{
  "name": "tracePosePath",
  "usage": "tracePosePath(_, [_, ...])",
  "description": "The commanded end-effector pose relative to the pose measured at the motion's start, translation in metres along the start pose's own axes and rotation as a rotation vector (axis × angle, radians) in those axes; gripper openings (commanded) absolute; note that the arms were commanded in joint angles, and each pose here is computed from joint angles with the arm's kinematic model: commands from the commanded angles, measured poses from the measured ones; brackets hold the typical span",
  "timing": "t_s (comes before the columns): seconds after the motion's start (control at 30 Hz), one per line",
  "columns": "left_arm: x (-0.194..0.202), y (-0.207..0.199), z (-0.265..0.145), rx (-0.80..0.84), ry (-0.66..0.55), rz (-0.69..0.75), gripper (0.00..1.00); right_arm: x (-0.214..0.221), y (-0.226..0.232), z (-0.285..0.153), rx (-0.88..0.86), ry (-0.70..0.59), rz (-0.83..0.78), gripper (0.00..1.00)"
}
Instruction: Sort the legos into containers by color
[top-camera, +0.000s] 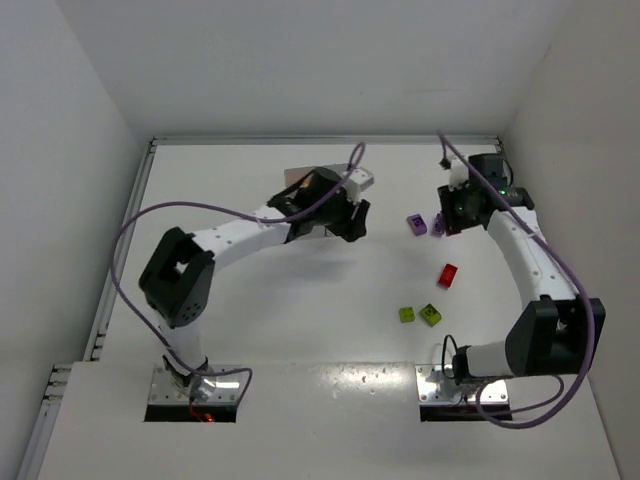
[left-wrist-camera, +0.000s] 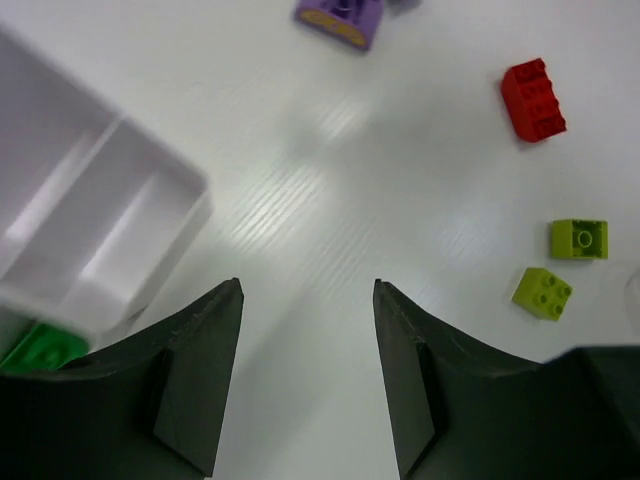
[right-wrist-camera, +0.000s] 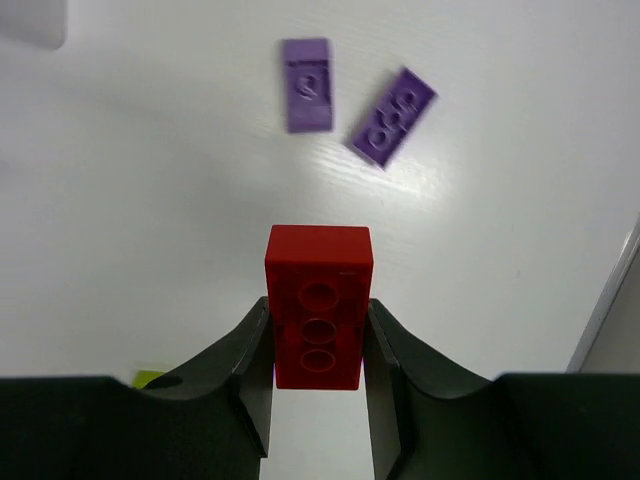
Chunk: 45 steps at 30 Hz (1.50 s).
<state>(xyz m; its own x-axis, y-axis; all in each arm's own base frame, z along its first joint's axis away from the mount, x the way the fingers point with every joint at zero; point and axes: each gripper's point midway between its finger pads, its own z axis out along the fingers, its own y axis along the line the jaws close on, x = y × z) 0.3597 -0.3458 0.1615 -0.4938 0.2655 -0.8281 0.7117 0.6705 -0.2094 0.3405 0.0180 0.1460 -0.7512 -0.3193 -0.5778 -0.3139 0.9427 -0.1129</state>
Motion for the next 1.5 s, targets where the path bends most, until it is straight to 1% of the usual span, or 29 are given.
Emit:
tracePosePath(0.0, [0.002, -0.039, 0.035, 0.074, 0.052, 0.055, 0.6, 0.034, -0.036, -0.012, 0.135, 0.092, 0.362, 0.0])
tracePosePath(0.03, [-0.007, -0.059, 0.04, 0.104, 0.055, 0.085, 0.6, 0.044, -0.039, -0.016, 0.149, 0.108, 0.416, 0.0])
tracePosePath(0.07, [0.005, -0.064, 0.055, 0.114, 0.094, 0.088, 0.59, 0.055, -0.051, -0.02, 0.18, 0.128, 0.519, 0.0])
tracePosePath(0.1, [-0.008, -0.075, 0.059, 0.132, 0.066, 0.113, 0.59, 0.058, -0.057, -0.021, 0.196, 0.127, 0.566, 0.0])
tracePosePath(0.13, [-0.004, -0.092, 0.065, 0.15, 0.076, 0.142, 0.59, 0.066, -0.059, -0.024, 0.21, 0.136, 0.636, 0.0])
tracePosePath(0.2, [-0.005, -0.106, 0.077, 0.152, 0.071, 0.161, 0.59, 0.073, -0.069, -0.028, 0.231, 0.129, 0.718, 0.0])
tracePosePath(0.23, [-0.001, -0.12, 0.084, 0.174, 0.071, 0.175, 0.59, 0.072, -0.07, -0.031, 0.233, 0.114, 0.743, 0.0])
tracePosePath(0.3, [-0.001, -0.132, 0.086, 0.225, 0.05, 0.183, 0.62, 0.073, -0.076, -0.036, 0.245, 0.095, 0.803, 0.0])
tracePosePath(0.33, [0.002, -0.137, 0.089, 0.25, 0.048, 0.148, 0.62, 0.07, -0.081, -0.038, 0.254, 0.076, 0.809, 0.0])
tracePosePath(0.37, [0.01, -0.139, 0.093, 0.265, 0.071, 0.121, 0.65, 0.07, -0.081, -0.038, 0.247, 0.071, 0.835, 0.0])
tracePosePath(0.43, [0.02, -0.145, 0.101, 0.27, 0.089, 0.088, 0.65, 0.059, -0.092, -0.046, 0.256, 0.029, 0.847, 0.0])
tracePosePath(0.53, [0.024, -0.147, 0.116, 0.247, 0.097, 0.048, 0.65, 0.051, -0.109, -0.06, 0.305, -0.017, 0.831, 0.0])
tracePosePath(0.57, [0.017, -0.155, 0.119, 0.244, 0.087, 0.025, 0.65, 0.053, -0.109, -0.061, 0.303, -0.004, 0.808, 0.0])
tracePosePath(0.63, [0.026, -0.154, 0.136, 0.207, 0.11, -0.009, 0.65, 0.057, -0.116, -0.066, 0.32, -0.001, 0.811, 0.0])
tracePosePath(0.67, [0.013, -0.165, 0.138, 0.211, 0.091, -0.027, 0.65, 0.054, -0.119, -0.069, 0.323, -0.012, 0.799, 0.0])
tracePosePath(0.7, [0.014, -0.168, 0.144, 0.195, 0.091, -0.03, 0.65, 0.054, -0.119, -0.071, 0.31, -0.014, 0.8, 0.0])
tracePosePath(0.73, [0.024, -0.172, 0.154, 0.184, 0.109, -0.035, 0.65, 0.056, -0.122, -0.073, 0.309, -0.014, 0.796, 0.0])
tracePosePath(0.77, [0.015, -0.188, 0.155, 0.194, 0.084, -0.043, 0.65, 0.056, -0.12, -0.07, 0.296, -0.009, 0.798, 0.0])
tracePosePath(0.8, [0.015, -0.19, 0.157, 0.172, 0.079, -0.053, 0.65, 0.057, -0.122, -0.07, 0.295, -0.011, 0.809, 0.0])
tracePosePath(0.87, [0.018, -0.211, 0.159, 0.185, 0.074, -0.046, 0.65, 0.054, -0.124, -0.073, 0.282, -0.027, 0.816, 0.0])
tracePosePath(0.93, [0.026, -0.215, 0.163, 0.153, 0.074, -0.043, 0.65, 0.055, -0.128, -0.07, 0.288, -0.027, 0.833, 0.0])
tracePosePath(0.97, [0.029, -0.224, 0.161, 0.163, 0.079, -0.057, 0.65, 0.054, -0.131, -0.073, 0.287, -0.04, 0.841, 0.0])
tracePosePath(1.03, [0.034, -0.224, 0.164, 0.159, 0.09, -0.079, 0.65, 0.055, -0.132, -0.074, 0.281, -0.044, 0.851, 0.0])
tracePosePath(1.2, [0.036, -0.247, 0.164, 0.152, 0.058, -0.066, 0.65, 0.057, -0.14, -0.077, 0.278, -0.064, 0.88, 0.0])
tracePosePath(1.27, [0.044, -0.243, 0.171, 0.11, 0.055, -0.069, 0.66, 0.059, -0.141, -0.075, 0.271, -0.059, 0.89, 0.0])
tracePosePath(1.37, [0.042, -0.235, 0.176, 0.025, 0.019, -0.105, 0.66, 0.059, -0.144, -0.08, 0.262, -0.069, 0.893, 0.0])
tracePosePath(1.4, [0.04, -0.23, 0.176, -0.004, 0.006, -0.105, 0.69, 0.057, -0.142, -0.079, 0.25, -0.073, 0.893, 0.0])
tracePosePath(1.43, [0.045, -0.231, 0.178, -0.024, 0.005, -0.11, 0.75, 0.059, -0.144, -0.08, 0.249, -0.077, 0.902, 0.0])
tracePosePath(1.47, [0.037, -0.228, 0.178, -0.048, -0.021, -0.113, 0.82, 0.061, -0.143, -0.08, 0.246, -0.067, 0.893, 0.0])
